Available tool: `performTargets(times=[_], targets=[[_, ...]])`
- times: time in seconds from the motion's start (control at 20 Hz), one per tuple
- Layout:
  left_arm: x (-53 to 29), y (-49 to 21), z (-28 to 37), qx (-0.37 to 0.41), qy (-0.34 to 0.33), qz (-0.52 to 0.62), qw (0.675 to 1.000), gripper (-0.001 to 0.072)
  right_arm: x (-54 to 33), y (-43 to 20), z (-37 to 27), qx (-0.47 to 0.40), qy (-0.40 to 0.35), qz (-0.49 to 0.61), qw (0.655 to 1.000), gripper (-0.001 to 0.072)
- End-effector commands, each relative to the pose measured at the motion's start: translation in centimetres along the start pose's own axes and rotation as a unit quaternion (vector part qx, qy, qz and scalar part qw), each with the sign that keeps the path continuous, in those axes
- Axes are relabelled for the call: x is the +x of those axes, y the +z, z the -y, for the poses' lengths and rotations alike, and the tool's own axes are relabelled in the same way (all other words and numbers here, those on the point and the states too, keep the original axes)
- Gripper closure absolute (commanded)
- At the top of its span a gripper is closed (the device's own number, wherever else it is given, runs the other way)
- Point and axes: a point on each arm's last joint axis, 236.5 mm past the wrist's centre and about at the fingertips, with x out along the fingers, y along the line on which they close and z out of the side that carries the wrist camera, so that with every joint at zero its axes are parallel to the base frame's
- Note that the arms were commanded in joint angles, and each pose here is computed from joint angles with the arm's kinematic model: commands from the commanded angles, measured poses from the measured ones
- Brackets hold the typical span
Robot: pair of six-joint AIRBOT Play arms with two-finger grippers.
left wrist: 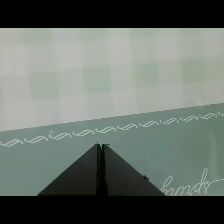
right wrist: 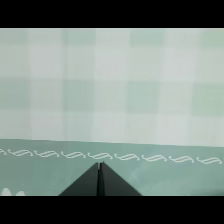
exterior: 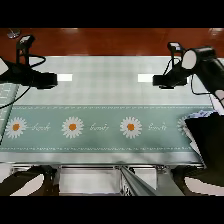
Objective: Fold the shirts.
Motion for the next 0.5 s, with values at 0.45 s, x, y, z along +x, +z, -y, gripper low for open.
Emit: performTargets(times=[0.45], targets=[[1.28, -1.71, -1.72, -0.013, 0.025, -0.030, 0.999, 0.0683, 2.17, -0.88, -0.20, -0.019, -0.028, -0.026, 0.999, 0.0692]])
